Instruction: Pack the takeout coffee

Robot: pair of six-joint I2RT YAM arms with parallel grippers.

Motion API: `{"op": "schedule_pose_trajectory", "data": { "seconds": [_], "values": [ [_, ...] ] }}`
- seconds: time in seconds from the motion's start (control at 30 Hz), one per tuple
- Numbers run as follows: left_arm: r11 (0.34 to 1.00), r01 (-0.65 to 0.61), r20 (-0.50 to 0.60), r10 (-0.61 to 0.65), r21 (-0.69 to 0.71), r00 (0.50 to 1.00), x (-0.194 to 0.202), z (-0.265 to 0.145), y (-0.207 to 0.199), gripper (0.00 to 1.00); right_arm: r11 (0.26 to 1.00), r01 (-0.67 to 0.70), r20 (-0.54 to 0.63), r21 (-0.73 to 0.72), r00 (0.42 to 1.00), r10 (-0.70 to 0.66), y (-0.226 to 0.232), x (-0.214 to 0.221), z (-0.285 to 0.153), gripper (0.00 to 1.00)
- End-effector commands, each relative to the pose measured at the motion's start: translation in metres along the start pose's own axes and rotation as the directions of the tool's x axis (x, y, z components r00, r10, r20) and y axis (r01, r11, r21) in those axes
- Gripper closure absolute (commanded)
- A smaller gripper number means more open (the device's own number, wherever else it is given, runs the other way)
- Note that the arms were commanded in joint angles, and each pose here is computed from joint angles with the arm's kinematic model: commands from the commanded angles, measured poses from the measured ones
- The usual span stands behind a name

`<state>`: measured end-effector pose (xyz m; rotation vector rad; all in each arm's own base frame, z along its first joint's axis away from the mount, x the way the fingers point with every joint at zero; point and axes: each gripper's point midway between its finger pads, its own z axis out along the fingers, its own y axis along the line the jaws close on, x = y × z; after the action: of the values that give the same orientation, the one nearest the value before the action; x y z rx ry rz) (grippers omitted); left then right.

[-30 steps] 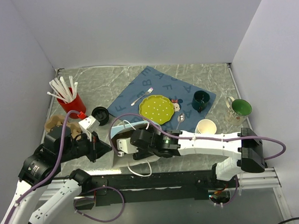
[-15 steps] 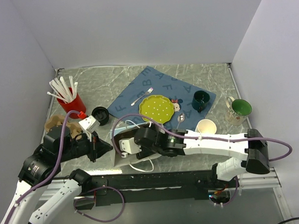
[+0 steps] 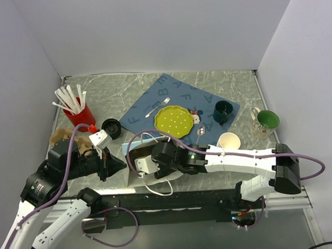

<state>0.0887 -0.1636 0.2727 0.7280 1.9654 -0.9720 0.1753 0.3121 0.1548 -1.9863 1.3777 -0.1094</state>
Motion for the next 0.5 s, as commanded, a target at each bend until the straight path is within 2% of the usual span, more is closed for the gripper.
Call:
{"op": "schedule_pose_trajectory", "data": {
  "seconds": [0.0,0.27,0.47],
  "values": [
    [0.993,-0.08,0.034,0.077,0.09,0.996,-0.01,0.002,-0.013,0.99,1.0,0.008,-0.005,0.022,1.0,-0.008,-0.005,0.0,0.007,0.79],
    [0.992,-0.074,0.012,0.073,0.103,0.997,-0.007,0.007,-0.012,0.99,1.0,-0.014,-0.027,0.025,1.0,0.014,-0.006,0.002,0.007,0.79],
    [0.993,-0.07,0.011,0.069,0.094,0.998,-0.008,0.008,-0.01,0.99,1.0,-0.018,0.011,0.009,1.0,0.018,-0.002,-0.001,0.01,0.8]
  ]
}}
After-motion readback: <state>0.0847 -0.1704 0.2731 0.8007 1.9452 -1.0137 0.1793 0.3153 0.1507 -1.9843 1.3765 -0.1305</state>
